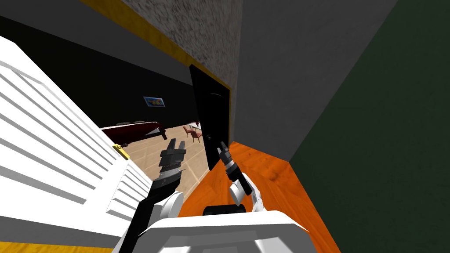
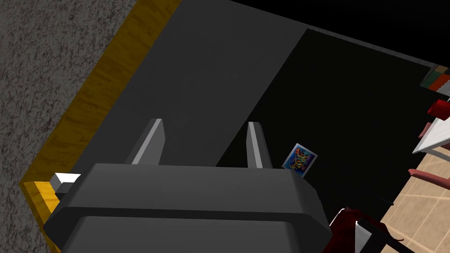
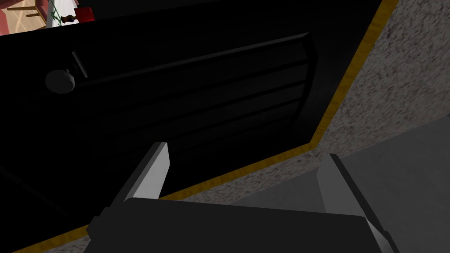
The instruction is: Push the door open
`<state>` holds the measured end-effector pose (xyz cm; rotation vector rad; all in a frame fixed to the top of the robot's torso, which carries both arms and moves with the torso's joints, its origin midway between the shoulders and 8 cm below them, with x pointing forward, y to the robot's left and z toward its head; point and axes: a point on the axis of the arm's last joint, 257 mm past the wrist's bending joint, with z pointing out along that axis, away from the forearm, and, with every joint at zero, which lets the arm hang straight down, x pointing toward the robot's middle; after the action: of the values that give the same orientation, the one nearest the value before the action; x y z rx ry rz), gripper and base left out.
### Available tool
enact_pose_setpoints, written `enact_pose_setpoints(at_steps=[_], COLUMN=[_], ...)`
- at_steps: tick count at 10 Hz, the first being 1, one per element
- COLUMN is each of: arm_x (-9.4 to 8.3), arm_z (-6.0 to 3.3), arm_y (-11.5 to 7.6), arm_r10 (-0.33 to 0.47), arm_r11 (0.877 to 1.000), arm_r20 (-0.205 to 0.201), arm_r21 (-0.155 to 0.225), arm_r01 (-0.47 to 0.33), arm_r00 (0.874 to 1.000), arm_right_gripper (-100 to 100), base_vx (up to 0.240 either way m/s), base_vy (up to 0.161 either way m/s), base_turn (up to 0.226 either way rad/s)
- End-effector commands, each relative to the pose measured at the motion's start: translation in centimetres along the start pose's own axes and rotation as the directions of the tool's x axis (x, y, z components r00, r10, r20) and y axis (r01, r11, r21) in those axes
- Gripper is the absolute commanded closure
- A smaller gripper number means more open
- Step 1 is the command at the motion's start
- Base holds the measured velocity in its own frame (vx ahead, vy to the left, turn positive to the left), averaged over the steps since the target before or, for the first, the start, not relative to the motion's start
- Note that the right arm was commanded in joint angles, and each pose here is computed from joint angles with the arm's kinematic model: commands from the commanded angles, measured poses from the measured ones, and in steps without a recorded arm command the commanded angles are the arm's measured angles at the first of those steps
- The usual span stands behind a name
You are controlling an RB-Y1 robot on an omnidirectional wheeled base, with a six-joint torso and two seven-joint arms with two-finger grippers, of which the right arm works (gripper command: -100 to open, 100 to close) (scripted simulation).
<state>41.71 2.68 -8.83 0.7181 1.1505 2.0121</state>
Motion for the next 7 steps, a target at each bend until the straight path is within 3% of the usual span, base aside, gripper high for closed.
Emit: enact_pose_setpoints(at_steps=[1, 7], arm_x=[1.1, 6.5], arm_z=[0.08, -0.66], arm_y=[-1.3, -7.6], arm_r10=[0.011, 0.059], arm_r11=[1.000, 0.987], arm_r20=[-0.028, -0.166], arm_r21=[0.024, 0.157], arm_r01=[-0.011, -0.032], arm_r00=[1.000, 0.984], arm_right_gripper=[-100, -100], base_vx=[0.103, 0.143], base_vy=[0.000, 0.009], base_turn=[-0.053, -0.078])
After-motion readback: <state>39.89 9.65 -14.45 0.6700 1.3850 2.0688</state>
